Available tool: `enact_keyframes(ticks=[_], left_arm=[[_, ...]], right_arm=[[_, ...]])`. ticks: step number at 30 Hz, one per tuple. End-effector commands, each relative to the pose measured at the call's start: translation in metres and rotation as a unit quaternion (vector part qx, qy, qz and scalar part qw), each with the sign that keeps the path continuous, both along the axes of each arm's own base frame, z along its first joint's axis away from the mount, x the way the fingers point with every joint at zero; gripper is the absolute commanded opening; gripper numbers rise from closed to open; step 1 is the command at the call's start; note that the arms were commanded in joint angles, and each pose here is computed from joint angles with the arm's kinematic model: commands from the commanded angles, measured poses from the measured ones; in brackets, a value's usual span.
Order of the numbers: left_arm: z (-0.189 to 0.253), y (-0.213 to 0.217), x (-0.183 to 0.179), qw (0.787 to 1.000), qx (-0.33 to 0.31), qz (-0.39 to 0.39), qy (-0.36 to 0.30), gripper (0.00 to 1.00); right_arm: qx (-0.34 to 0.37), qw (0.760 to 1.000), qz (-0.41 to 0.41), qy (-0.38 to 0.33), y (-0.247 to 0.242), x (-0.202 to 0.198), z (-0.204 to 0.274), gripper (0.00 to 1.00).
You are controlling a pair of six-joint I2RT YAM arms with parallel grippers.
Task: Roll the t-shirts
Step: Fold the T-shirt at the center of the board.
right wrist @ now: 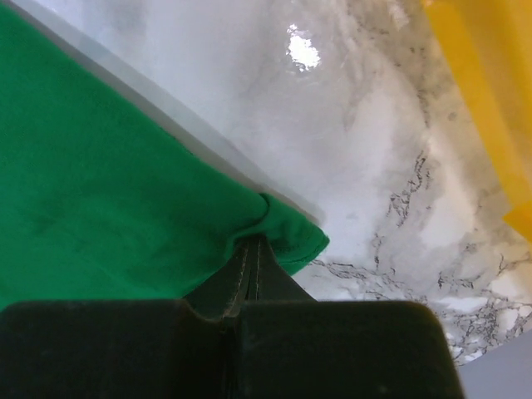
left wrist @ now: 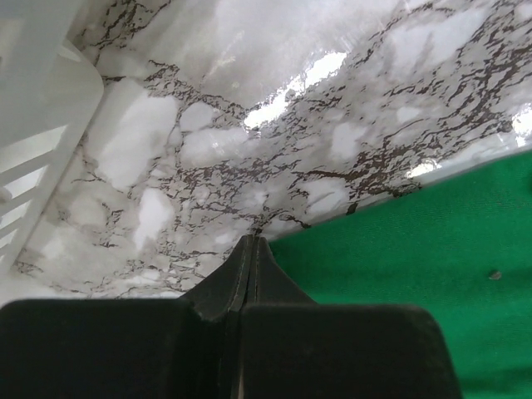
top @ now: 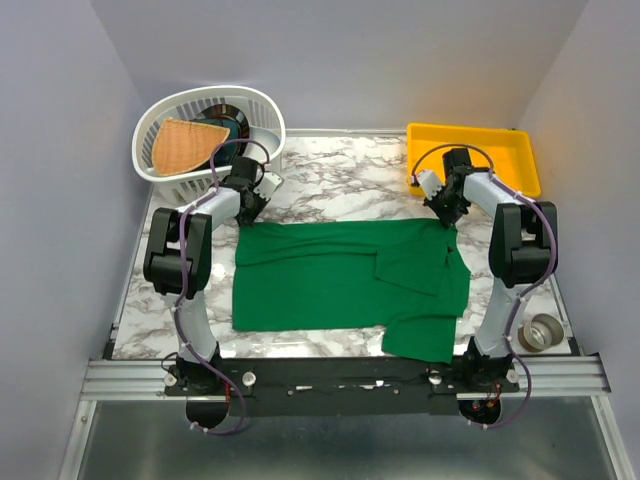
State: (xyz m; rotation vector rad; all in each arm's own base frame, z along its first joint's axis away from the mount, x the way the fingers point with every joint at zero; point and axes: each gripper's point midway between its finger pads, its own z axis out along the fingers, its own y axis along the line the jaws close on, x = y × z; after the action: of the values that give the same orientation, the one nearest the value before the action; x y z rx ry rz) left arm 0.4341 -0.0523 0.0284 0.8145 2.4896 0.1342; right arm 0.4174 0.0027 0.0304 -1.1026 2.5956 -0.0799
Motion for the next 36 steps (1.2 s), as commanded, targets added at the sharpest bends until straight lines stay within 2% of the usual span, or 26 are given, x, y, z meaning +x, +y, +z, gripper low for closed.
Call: enact_keyframes(ticks=[1, 5, 12, 20, 26, 30, 31, 33, 36], left_arm=[[-0.017, 0.012, -0.005, 0.999, 0.034, -0.004, 0.012, 0.0], [-0.019, 0.019, -0.01, 0.999, 0.048, -0.006, 0.012, 0.0], [-0.019, 0.023, -0.008, 0.998, 0.057, -0.001, 0.008, 0.0], [-0.017, 0.028, -0.011, 0.998, 0.058, 0.005, 0.007, 0.0], [-0.011, 0.035, -0.016, 0.998, 0.061, 0.019, -0.003, 0.0], [0.006, 0.035, -0.013, 0.998, 0.049, 0.025, -0.02, 0.0], [0.012, 0.034, -0.012, 0.998, 0.044, 0.029, -0.026, 0.0], [0.034, 0.03, -0.006, 0.998, 0.029, 0.035, -0.051, 0.0], [0.061, 0.02, -0.001, 0.995, -0.004, 0.044, -0.085, 0.01]], right_arm=[[-0.051, 0.998, 0.021, 0.005, -0.02, -0.002, -0.017, 0.01], [-0.067, 0.997, 0.027, -0.01, -0.026, 0.008, -0.014, 0.01], [-0.077, 0.997, -0.008, -0.002, -0.032, 0.007, -0.014, 0.01], [-0.12, 0.989, -0.091, 0.006, -0.052, 0.002, -0.009, 0.01], [-0.151, 0.979, -0.136, -0.012, -0.066, 0.001, 0.011, 0.01], [-0.094, 0.983, -0.151, -0.035, -0.059, 0.005, 0.04, 0.02], [-0.082, 0.985, -0.147, -0.039, -0.055, 0.006, 0.048, 0.09], [-0.05, 0.989, -0.125, -0.06, -0.044, 0.01, 0.066, 0.12], [-0.021, 0.993, -0.089, -0.079, -0.033, 0.01, 0.072, 0.21]])
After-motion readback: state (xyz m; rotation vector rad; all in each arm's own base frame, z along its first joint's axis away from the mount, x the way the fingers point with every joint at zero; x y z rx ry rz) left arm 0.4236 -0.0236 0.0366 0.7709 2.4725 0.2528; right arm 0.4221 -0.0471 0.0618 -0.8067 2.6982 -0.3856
